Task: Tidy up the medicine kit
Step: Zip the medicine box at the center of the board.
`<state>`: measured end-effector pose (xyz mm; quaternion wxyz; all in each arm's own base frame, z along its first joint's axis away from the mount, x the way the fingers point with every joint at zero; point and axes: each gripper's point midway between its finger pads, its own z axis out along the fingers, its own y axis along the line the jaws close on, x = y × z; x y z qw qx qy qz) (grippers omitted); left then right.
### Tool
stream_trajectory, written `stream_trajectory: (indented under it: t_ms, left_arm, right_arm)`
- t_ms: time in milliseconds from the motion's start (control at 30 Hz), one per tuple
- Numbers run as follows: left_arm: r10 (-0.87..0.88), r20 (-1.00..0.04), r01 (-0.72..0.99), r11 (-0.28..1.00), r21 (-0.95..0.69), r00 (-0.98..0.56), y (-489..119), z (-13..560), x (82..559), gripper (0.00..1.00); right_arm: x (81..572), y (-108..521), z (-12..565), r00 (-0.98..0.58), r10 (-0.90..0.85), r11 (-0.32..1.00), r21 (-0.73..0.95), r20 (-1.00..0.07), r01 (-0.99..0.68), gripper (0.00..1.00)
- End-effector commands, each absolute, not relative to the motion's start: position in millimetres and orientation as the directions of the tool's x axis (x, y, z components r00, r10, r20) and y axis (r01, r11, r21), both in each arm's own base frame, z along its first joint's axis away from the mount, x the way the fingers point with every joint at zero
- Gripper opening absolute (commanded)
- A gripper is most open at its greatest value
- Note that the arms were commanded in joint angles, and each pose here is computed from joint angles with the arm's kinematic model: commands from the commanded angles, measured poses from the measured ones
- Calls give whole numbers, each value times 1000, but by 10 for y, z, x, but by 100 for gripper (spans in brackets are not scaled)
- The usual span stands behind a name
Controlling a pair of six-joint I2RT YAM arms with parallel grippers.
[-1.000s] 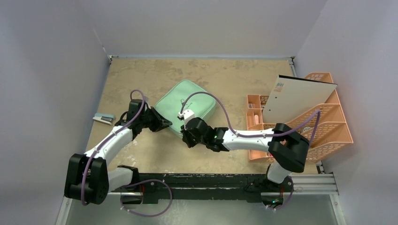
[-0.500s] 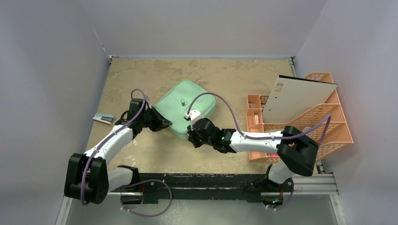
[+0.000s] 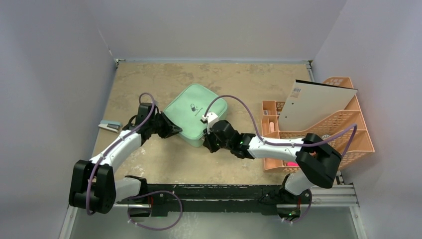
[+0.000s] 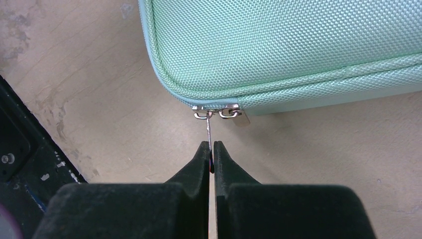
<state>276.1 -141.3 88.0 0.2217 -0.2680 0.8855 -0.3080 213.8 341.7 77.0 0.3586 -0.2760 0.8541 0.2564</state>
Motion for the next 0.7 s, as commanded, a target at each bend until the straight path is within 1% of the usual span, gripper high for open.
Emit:
stream_trajectory:
  t_ms: [0,133,167,267,333,400,467,500,567,600,667]
  left_arm:
    - [-577,-357,-368,781,-504,-734,-1039,692,2805,0]
    - [-554,-362,-330,787,-521,-750,-1097,816,2860,0]
    - [-549,-367,-319,788,-527,-751,-1110,874,2881,1]
    - [-529,-367,-291,793,-535,-765,-1143,987,2869,12]
    - [-517,-378,-271,798,-538,-768,-1150,1093,2859,18]
    - [-503,-402,-239,802,-547,-765,-1158,1245,2856,26]
    - [-480,-435,-192,808,-556,-762,-1172,1428,2853,34]
    - [-467,-456,-165,813,-559,-758,-1176,1539,2853,37]
    - [-436,-498,-113,825,-553,-750,-1174,1754,2844,42]
    - [-426,-519,-92,830,-549,-741,-1163,1858,2841,48]
    - [-395,-554,-43,840,-541,-733,-1166,2056,2816,52]
  right_arm:
    - [2423,3137,626,-578,-333,787,119,-745,-606,0]
    - [2488,3256,668,-578,-338,777,127,-743,-617,0]
    - [2489,3272,691,-577,-336,773,131,-744,-620,2]
    - [2489,3265,766,-574,-324,776,137,-752,-616,10]
    - [2478,3227,803,-576,-332,778,128,-747,-614,18]
    - [2456,3177,863,-581,-336,784,121,-741,-608,31]
    - [2420,3106,939,-586,-333,792,118,-739,-599,41]
    - [2392,3059,983,-592,-332,796,118,-735,-593,46]
    - [2341,2988,1105,-598,-321,801,127,-734,-586,54]
    - [2316,2966,1195,-596,-313,800,133,-739,-585,57]
    - [2272,2907,1374,-596,-291,803,147,-749,-577,65]
